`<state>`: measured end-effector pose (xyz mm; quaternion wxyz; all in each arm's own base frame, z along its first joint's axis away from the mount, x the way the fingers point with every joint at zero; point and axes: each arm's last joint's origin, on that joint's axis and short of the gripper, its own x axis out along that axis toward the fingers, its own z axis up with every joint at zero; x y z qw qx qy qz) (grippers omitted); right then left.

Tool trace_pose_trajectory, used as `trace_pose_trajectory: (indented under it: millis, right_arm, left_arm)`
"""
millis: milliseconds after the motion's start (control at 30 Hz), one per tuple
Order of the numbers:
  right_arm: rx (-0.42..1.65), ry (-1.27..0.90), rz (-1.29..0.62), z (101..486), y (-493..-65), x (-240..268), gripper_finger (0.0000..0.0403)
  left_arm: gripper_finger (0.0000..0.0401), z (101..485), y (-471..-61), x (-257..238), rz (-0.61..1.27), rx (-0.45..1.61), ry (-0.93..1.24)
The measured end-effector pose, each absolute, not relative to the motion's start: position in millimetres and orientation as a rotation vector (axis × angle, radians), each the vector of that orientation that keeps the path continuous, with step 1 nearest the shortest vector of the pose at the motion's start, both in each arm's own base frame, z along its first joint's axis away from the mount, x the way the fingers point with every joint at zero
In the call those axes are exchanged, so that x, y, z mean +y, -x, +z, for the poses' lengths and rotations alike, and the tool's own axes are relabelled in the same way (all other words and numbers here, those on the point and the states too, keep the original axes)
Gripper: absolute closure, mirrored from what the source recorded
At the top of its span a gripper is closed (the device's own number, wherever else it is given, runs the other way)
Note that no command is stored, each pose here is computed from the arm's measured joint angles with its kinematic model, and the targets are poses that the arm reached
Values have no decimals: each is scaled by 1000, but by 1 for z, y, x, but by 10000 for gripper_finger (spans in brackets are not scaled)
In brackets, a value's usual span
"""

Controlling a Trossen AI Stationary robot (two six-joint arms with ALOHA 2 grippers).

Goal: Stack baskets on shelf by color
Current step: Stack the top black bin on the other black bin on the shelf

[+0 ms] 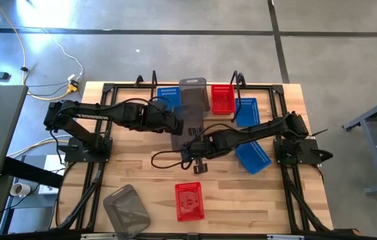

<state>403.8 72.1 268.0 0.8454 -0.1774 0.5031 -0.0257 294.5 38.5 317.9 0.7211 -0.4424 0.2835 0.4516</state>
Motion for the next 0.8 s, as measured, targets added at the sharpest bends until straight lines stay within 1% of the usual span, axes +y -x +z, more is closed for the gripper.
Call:
trace_pose_trajectory:
  millis: [200, 300, 533, 633, 800]
  right_arm:
    - [1095, 323, -87, 267, -400, 71, 402]
    - [1093, 301, -105, 273, -396, 70, 402]
    - [1019, 285, -119, 299, -384, 68, 402]
    - [994, 311, -132, 310, -378, 66, 403]
    - [973, 380, -136, 321, -373, 56, 403]
  left_arm:
    - [293, 318, -294, 42, 964, 661, 1014]
    - [278, 319, -293, 43, 953, 668, 990]
    - [273, 329, -290, 44, 925, 616, 944]
    - [273, 335, -284, 46, 945, 568, 918]
    - [272, 352, -275, 48, 927, 472, 883]
